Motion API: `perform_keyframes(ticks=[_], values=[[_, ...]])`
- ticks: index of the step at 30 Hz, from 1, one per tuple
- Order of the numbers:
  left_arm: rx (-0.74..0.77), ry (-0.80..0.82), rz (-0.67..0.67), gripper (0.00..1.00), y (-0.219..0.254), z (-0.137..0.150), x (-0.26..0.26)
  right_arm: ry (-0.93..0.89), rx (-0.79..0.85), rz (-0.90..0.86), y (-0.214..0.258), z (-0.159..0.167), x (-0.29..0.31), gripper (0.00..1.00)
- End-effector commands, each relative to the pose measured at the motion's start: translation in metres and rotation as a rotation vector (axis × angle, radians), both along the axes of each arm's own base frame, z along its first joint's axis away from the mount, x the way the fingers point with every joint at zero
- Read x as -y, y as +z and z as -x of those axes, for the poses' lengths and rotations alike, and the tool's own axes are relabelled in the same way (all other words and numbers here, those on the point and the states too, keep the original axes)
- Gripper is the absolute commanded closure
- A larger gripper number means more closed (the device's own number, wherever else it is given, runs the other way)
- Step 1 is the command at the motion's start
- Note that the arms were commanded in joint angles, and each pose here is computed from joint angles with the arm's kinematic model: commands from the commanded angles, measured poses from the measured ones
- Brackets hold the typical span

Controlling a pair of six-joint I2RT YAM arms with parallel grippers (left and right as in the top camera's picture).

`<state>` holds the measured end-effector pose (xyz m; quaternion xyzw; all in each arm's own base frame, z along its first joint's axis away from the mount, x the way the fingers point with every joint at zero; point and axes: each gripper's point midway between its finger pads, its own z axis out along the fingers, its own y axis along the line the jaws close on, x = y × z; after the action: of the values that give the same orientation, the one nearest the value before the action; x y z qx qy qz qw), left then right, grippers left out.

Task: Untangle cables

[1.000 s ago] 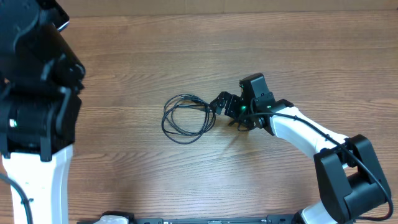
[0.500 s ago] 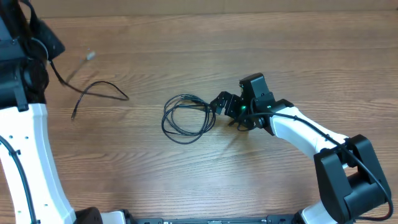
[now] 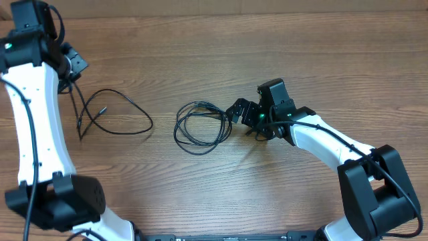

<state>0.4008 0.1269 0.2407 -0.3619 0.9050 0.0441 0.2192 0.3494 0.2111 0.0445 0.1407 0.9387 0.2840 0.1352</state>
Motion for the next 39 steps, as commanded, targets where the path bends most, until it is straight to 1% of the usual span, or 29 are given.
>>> perform_keyframes(ticks=[1,4,8,9,11,12,14,16,17,19,21,22,25,29,32,33,34,37,39], values=[[-0.021,-0.177,0.093,0.96,-0.018,-0.014,0.021,-0.006,0.023,0.000,0.007,-0.002,0.000,0.00],[-0.105,-0.178,0.150,0.96,-0.040,-0.007,0.024,-0.006,0.024,0.000,0.007,-0.003,0.000,0.00],[-0.210,-0.156,0.159,0.96,-0.065,0.002,0.018,-0.006,0.023,0.000,0.007,-0.002,0.000,0.00],[-0.239,-0.148,0.149,0.94,-0.071,0.004,0.015,-0.006,0.023,0.000,0.007,-0.002,0.000,0.00],[-0.294,-0.139,0.144,0.85,-0.085,0.008,0.012,-0.006,0.023,0.000,0.007,-0.002,0.000,0.00],[-0.317,-0.139,0.152,0.77,-0.091,0.009,0.012,-0.006,0.023,0.000,0.007,-0.002,0.000,0.00],[-0.369,-0.138,0.171,0.65,-0.105,0.013,0.013,-0.006,0.023,0.000,0.007,-0.002,0.000,0.00],[-0.412,-0.149,0.183,0.42,-0.118,0.015,0.012,-0.006,0.023,0.000,0.007,-0.002,0.000,0.00],[-0.430,-0.158,0.188,0.35,-0.125,0.015,0.012,-0.006,0.024,0.000,0.007,-0.003,0.000,0.00],[-0.465,-0.162,0.201,0.27,-0.137,0.016,0.013,-0.006,0.024,0.000,0.007,-0.003,0.000,0.00],[-0.495,-0.161,0.212,0.13,-0.149,0.017,0.013,-0.006,0.023,0.000,0.007,-0.002,0.000,0.00],[-0.505,-0.160,0.216,0.01,-0.153,0.017,0.013,-0.006,0.023,0.000,0.007,-0.002,0.000,0.00],[-0.532,-0.162,0.219,0.00,-0.164,0.018,0.012,-0.006,0.023,0.000,0.007,-0.002,0.000,0.00],[-0.562,-0.149,0.154,0.00,-0.166,0.021,0.000,-0.006,0.023,0.000,0.007,-0.002,0.000,0.00],[-0.555,-0.153,0.169,0.00,-0.167,0.020,0.002,-0.006,0.024,0.000,0.007,-0.003,0.000,0.00],[-0.542,-0.181,0.204,0.00,-0.167,0.018,0.009,-0.006,0.024,0.000,0.007,-0.003,0.000,0.00],[-0.514,-0.242,0.266,0.00,-0.168,0.013,0.021,-0.006,0.023,0.000,0.007,-0.002,0.000,0.00],[-0.394,-0.449,0.514,0.00,-0.158,0.002,0.068,-0.006,0.023,0.000,0.007,-0.003,0.000,0.00],[-0.342,-0.484,0.608,0.00,-0.149,0.000,0.081,-0.006,0.023,0.000,0.007,-0.003,0.000,0.00]])
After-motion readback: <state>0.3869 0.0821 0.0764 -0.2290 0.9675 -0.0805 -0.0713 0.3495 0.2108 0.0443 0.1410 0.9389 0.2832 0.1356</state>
